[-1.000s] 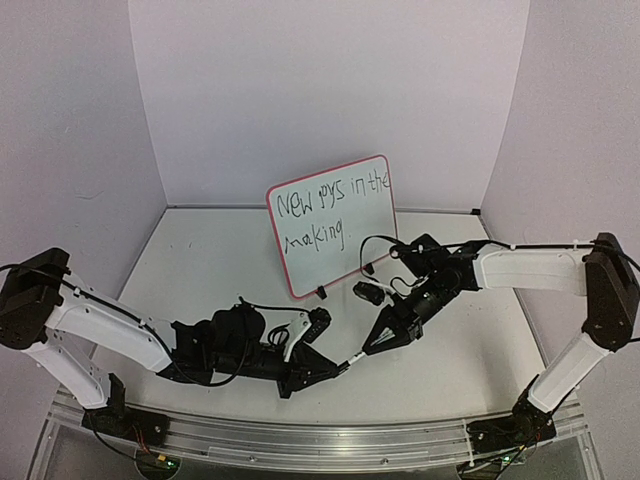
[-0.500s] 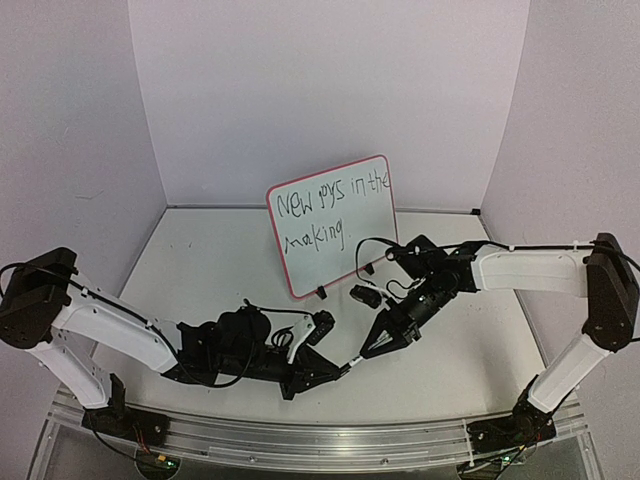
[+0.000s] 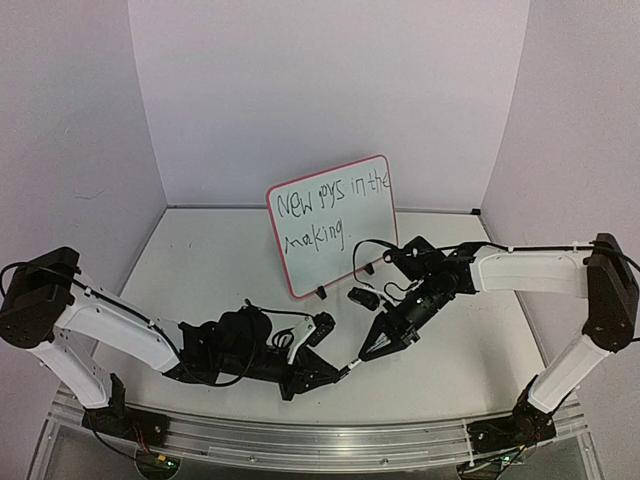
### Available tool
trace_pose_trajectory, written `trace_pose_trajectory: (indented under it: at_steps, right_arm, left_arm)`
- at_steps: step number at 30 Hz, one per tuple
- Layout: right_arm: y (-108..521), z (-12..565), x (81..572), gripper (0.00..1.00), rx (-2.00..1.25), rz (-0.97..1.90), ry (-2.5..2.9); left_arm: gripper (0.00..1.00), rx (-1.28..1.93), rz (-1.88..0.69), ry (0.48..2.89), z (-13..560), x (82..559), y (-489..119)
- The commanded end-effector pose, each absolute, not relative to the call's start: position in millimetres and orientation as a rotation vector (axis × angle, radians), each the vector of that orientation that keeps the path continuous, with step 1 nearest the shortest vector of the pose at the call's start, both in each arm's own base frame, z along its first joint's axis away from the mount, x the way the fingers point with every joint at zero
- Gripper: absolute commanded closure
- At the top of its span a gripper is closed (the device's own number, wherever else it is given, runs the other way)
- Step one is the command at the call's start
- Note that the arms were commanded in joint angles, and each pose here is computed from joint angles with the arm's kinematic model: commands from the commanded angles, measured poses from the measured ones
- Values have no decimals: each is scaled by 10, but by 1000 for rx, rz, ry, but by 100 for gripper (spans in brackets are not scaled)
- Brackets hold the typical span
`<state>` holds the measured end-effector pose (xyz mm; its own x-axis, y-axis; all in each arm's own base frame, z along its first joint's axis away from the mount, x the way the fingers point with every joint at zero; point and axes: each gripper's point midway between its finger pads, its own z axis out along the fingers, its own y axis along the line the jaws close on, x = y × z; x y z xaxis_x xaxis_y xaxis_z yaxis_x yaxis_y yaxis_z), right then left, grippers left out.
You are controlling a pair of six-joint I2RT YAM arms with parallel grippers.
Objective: Write a sentence on the whiteboard
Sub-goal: Insert the whiteboard marker without the cap into the pen cap.
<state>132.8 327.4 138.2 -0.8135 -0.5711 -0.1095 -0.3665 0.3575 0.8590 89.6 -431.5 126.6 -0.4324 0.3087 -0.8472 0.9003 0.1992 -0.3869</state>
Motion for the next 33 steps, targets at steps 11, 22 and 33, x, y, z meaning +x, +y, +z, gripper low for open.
trace_pose_trajectory:
  at_steps: [11,22,33]
  right_arm:
    - [3422,1369,1168,100,923,-1430,-2346]
    - [3426,1331,1152,100,910,-1428,-2339]
    - [3434,1305,1160,100,899,-1429,-2340]
  left_arm:
    - [100,985,-1372,1513,2388,1257,-4603]
    - [100,948,-1420,1452,2538,1352,-4685]
    - [100,911,-1418,1390,2764,1463,-4683]
